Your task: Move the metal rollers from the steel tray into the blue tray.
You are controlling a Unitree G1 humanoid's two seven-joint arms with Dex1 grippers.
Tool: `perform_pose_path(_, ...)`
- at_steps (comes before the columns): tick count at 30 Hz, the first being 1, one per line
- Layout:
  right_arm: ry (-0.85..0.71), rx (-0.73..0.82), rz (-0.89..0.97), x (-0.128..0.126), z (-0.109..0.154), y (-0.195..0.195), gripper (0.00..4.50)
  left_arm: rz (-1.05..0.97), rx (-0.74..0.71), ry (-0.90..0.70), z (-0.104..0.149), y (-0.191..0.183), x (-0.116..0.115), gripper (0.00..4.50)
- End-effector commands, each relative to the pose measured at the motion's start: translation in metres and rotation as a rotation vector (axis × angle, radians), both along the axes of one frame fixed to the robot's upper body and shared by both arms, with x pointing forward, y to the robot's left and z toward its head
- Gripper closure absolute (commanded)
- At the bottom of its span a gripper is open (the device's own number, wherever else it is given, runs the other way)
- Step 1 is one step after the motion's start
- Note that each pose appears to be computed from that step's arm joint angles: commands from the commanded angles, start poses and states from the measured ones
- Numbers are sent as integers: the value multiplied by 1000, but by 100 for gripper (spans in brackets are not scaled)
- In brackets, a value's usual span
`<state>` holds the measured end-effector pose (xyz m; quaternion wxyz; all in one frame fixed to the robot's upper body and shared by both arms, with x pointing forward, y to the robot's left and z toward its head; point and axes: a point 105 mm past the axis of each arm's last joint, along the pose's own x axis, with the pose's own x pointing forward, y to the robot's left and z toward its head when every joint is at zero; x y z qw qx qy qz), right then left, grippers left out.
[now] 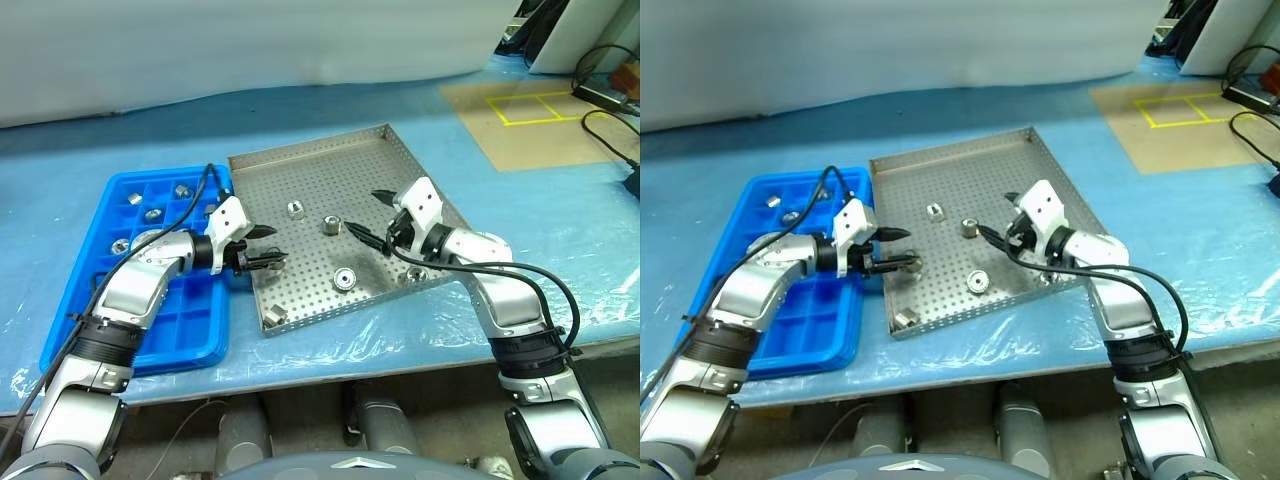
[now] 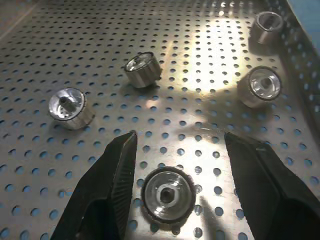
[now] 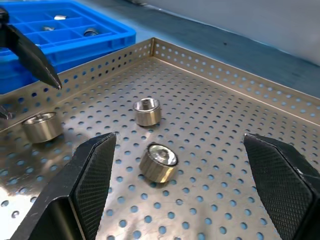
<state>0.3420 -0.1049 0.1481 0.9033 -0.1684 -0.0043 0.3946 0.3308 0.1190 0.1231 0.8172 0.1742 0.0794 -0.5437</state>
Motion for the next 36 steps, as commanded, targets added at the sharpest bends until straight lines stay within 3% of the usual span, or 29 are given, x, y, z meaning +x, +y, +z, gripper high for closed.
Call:
perform_pose_path(1,-41,-16,-11,-5,2,4,22,-71,67,-41,4,-10,2,154)
perform_pose_path(15,-22,-23,-1,-15,-4,5,22,-193,350,-72,-10,-12,34,154)
perform_pose_path(27,-53,-42,-60,-19,-3,8,22,-396,520,19,-31,-12,18,154)
perform_pose_path(36,-79,-37,-102,-22,14,14,22,-313,579,30,-33,1,36,154)
